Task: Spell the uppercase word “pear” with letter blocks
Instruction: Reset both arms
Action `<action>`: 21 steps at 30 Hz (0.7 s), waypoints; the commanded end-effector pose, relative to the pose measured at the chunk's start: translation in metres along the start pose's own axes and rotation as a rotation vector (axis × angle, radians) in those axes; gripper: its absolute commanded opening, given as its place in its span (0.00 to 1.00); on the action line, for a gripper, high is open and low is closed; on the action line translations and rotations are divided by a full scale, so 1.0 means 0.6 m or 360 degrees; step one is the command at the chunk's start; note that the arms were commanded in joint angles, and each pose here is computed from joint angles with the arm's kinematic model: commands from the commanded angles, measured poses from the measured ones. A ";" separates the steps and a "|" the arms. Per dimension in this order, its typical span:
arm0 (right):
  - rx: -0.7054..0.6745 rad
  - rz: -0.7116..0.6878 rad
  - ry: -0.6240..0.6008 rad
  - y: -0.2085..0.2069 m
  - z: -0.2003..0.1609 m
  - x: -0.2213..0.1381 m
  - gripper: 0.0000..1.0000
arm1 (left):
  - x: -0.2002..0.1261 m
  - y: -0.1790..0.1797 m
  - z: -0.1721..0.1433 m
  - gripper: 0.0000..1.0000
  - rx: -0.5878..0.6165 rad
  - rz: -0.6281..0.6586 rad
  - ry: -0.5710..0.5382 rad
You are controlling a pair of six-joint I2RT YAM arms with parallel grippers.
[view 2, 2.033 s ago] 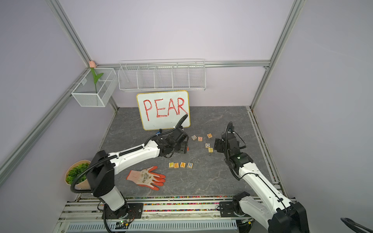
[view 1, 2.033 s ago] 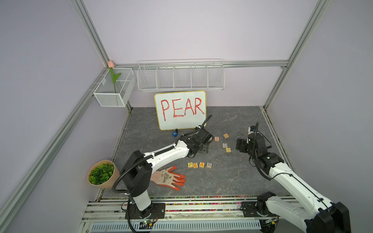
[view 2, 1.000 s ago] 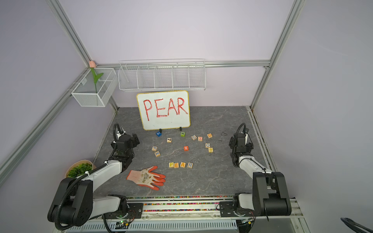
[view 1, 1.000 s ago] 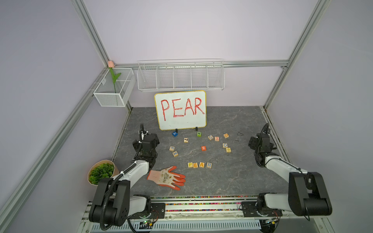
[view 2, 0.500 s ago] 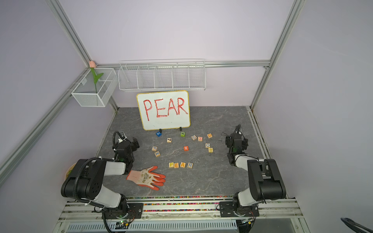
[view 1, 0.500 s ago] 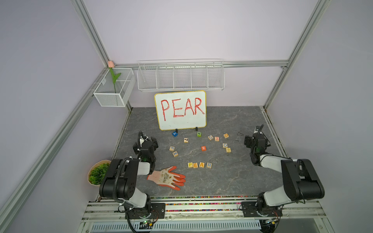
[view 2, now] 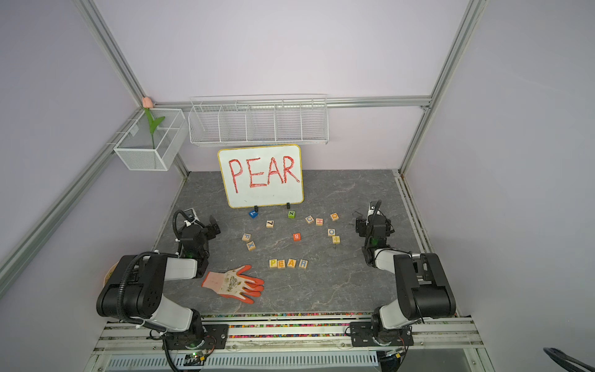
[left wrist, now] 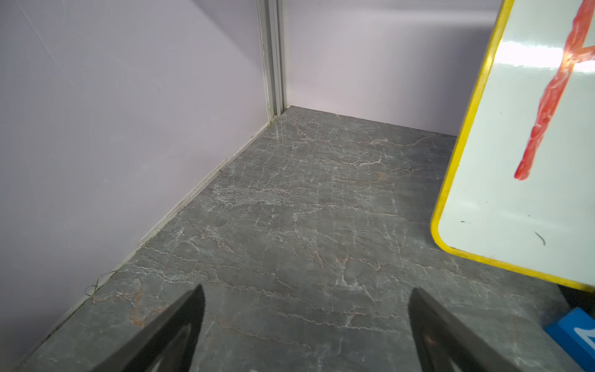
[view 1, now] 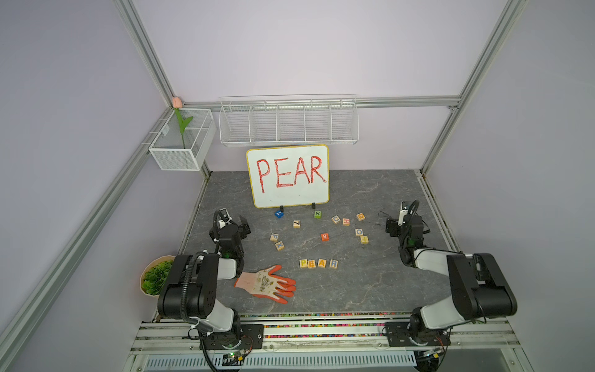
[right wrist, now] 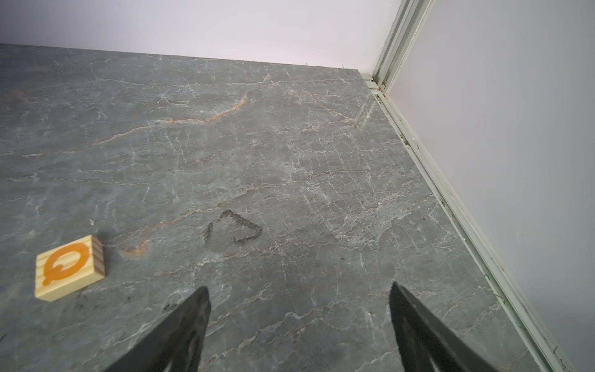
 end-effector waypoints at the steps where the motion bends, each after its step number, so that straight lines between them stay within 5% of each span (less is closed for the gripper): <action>1: -0.0046 0.0031 -0.0049 0.009 0.007 -0.004 0.89 | 0.003 -0.002 0.010 0.99 -0.0019 -0.0017 -0.0037; 5: 0.0011 0.0062 -0.0138 0.003 -0.020 -0.020 0.88 | 0.003 -0.002 0.010 0.99 -0.0015 -0.0019 -0.0037; 7: -0.0043 0.0026 -0.0347 0.010 -0.010 -0.031 0.88 | 0.003 -0.003 0.012 0.99 -0.0015 -0.0020 -0.0041; 9: 0.0053 0.0016 -0.0118 -0.006 -0.017 -0.012 0.89 | 0.003 -0.002 0.011 0.99 -0.0016 -0.0018 -0.0038; 21: 0.0073 0.0040 -0.0181 -0.011 -0.013 -0.015 0.88 | 0.003 -0.007 0.011 0.99 0.0008 -0.0029 -0.0039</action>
Point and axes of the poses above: each gripper's point midway between its finger pads, its own x axis out along the fingers, its own y axis along the line the jaws close on, z = x × y, the point moved 3 cm from there along -x, back along the fingers, and after that the axes turned 1 degree about x, right-handed, at the moved point
